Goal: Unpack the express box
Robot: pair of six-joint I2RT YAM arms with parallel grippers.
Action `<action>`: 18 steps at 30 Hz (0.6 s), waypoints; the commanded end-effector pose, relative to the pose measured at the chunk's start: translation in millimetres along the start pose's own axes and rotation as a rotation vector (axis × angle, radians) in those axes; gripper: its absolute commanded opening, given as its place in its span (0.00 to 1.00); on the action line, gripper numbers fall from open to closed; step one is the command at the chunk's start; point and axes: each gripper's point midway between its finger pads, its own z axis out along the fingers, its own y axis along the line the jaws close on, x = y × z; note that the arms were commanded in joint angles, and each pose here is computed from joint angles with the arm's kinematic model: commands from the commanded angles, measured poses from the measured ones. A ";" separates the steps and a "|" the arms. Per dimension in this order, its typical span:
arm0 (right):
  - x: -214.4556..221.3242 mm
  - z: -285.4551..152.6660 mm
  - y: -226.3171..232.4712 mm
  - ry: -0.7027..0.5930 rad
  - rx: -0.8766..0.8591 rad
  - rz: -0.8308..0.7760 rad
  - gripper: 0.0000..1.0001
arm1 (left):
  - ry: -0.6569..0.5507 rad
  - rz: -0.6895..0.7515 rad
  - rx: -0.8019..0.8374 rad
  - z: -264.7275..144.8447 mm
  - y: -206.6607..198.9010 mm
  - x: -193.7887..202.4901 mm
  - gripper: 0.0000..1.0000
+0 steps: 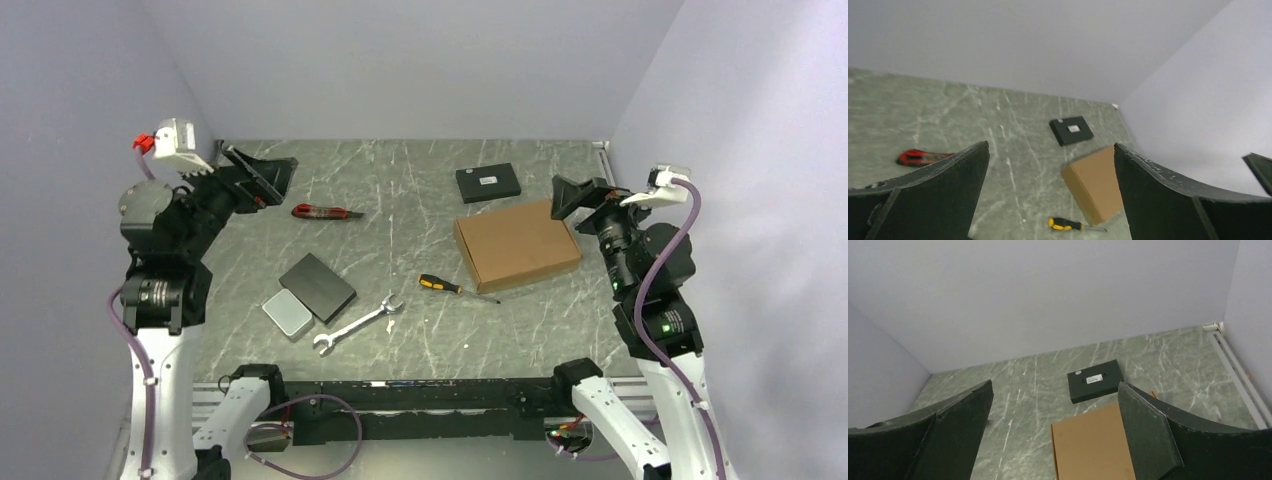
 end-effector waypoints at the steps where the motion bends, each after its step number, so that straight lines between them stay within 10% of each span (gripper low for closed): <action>1: 6.7 7.8 -9.6 0.031 0.072 0.038 1.00 | 0.135 -0.130 0.115 20.2 -11.8 28.5 0.99; 14: 147.7 67.5 -25.0 0.404 0.070 -0.001 1.00 | 0.572 -0.322 0.210 82.7 -24.0 158.8 0.99; 18: 201.3 73.3 -43.1 0.614 -0.041 0.370 1.00 | 0.749 -0.283 0.208 100.6 -39.4 212.9 0.99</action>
